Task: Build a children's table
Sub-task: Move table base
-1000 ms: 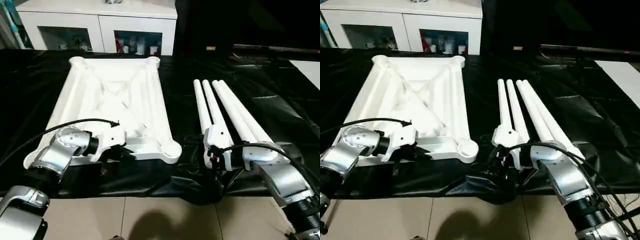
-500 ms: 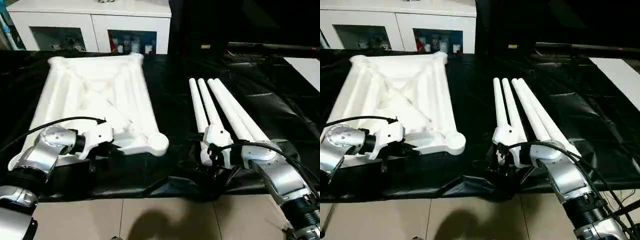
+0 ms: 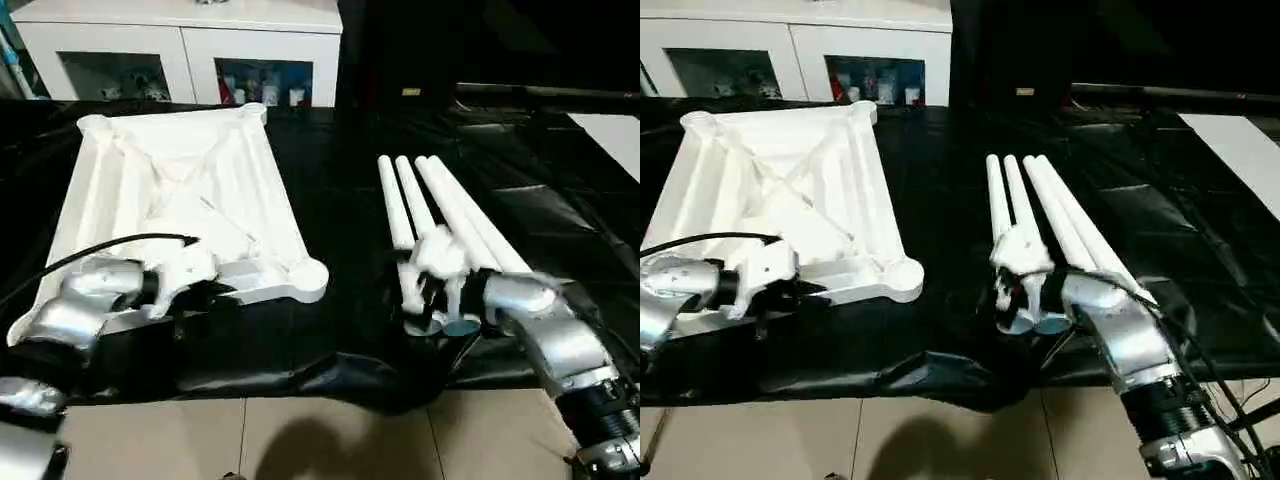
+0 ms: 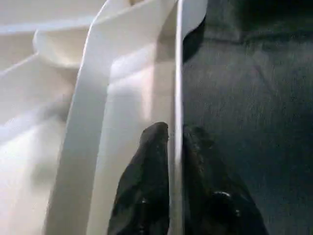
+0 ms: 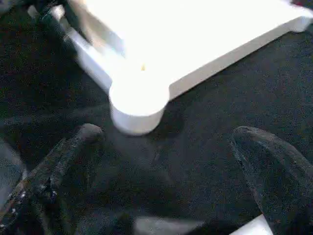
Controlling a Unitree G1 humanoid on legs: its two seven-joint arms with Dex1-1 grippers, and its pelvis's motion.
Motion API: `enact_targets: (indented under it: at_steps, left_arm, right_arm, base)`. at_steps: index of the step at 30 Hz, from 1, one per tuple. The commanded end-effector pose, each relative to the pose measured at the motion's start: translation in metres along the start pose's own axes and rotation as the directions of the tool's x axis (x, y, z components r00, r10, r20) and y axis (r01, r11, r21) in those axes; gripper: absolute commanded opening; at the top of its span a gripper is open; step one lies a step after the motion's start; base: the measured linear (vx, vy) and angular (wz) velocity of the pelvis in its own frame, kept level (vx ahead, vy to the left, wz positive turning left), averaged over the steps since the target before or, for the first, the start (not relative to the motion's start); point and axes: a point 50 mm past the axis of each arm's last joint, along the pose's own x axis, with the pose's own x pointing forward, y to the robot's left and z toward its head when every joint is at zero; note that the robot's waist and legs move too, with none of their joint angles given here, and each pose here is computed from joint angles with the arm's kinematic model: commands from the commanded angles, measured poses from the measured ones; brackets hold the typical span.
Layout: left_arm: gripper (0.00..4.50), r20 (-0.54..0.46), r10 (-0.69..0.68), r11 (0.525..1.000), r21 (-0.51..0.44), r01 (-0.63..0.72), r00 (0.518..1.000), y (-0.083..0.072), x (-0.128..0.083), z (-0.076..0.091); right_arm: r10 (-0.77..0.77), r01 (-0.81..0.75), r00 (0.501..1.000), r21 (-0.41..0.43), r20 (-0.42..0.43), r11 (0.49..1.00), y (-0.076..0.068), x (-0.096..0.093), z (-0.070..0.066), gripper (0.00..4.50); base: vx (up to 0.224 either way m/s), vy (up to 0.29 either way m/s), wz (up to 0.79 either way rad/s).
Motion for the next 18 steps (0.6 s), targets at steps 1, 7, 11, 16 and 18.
enact_targets:
  at_steps: [1, 7, 11, 16, 18]
  left_arm:
    - [1.00, 0.018, 0.057, 0.998, 0.022, -0.057, 0.998, 0.008, -0.011, 0.005]
    - [1.22, 0.153, 0.232, 0.972, -0.014, -0.233, 0.961, 0.026, -0.041, 0.032]
    - [1.22, 0.251, 0.263, 0.965, -0.059, -0.256, 0.932, 0.022, -0.036, 0.052]
    - [1.22, 0.357, 0.143, 0.989, -0.072, -0.126, 0.923, -0.012, -0.014, 0.075]
    - [1.22, 0.367, 0.128, 0.991, -0.077, -0.107, 0.921, -0.015, -0.011, 0.078]
  right_arm:
    - [-0.031, 0.030, 0.999, 0.007, 0.044, 1.000, -0.005, -0.002, 0.011, 4.50]
    - [-0.333, 0.342, 0.940, 0.193, -0.076, 0.920, -0.043, -0.001, 0.021, 4.50]
    - [-0.394, 0.410, 0.912, 0.311, -0.116, 0.857, -0.054, -0.003, 0.023, 4.50]
    - [-0.425, 0.483, 0.875, 0.361, -0.231, 0.798, -0.060, -0.003, 0.020, 4.50]
    - [-0.419, 0.504, 0.860, 0.353, -0.291, 0.789, -0.060, -0.003, 0.018, 4.50]
  base:
    - [0.000, 0.000, 0.00]
    - [0.000, 0.000, 0.00]
    - [0.000, 0.000, 0.00]
    - [0.000, 0.000, 0.00]
    - [0.000, 0.000, 0.00]
